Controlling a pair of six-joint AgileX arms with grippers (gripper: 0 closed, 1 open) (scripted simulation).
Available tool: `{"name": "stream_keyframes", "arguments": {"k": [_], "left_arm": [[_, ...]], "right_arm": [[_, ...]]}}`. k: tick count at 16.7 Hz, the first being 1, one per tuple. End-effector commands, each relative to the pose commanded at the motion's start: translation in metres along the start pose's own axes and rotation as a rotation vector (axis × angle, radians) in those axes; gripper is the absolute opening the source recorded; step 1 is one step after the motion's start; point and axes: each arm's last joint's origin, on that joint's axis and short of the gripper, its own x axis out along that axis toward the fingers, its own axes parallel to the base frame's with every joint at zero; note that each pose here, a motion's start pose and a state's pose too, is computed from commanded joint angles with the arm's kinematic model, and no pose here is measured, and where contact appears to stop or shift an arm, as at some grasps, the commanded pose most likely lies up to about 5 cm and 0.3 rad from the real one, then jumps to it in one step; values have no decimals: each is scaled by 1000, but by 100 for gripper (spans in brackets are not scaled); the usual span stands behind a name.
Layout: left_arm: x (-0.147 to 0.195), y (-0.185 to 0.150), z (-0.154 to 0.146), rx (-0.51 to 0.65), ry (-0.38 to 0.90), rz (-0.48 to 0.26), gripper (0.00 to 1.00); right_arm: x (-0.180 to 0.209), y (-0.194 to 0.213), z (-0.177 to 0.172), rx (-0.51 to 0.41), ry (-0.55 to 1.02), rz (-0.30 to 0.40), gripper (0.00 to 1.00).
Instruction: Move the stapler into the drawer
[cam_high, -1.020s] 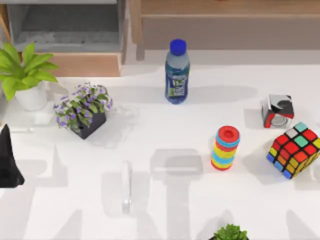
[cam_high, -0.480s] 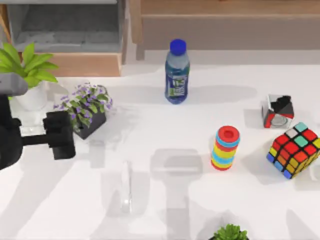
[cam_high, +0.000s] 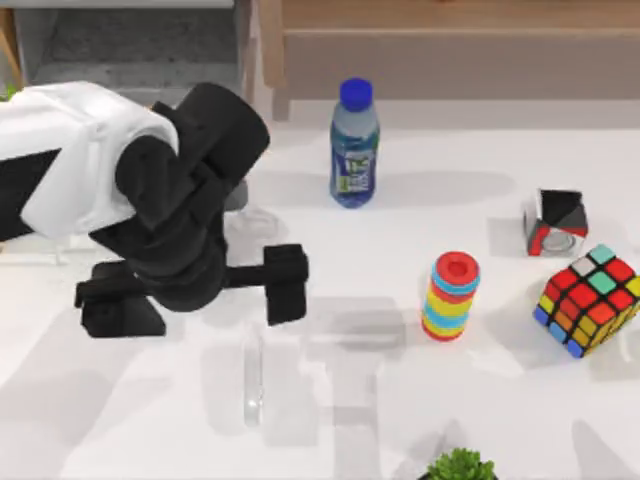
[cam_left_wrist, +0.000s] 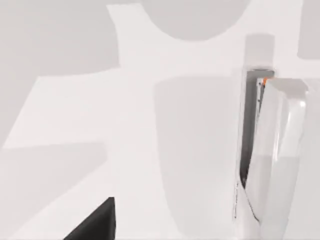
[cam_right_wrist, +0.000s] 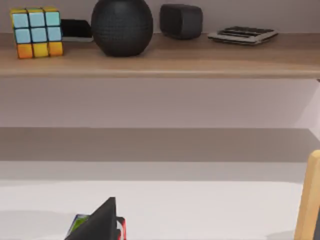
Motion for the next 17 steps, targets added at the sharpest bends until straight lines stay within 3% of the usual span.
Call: {"name": "stream_keyframes", "arguments": {"k": [5,11,17], "left_arm": [[30,-35,5,-3,139,103,100],[32,-36,5,-6,144,108,100],[74,-33,0,-3,141,105,100]], "right_arm": [[0,0,0,0,0,0,100],[0,0,0,0,0,0,100],[0,0,0,0,0,0,100]]}}
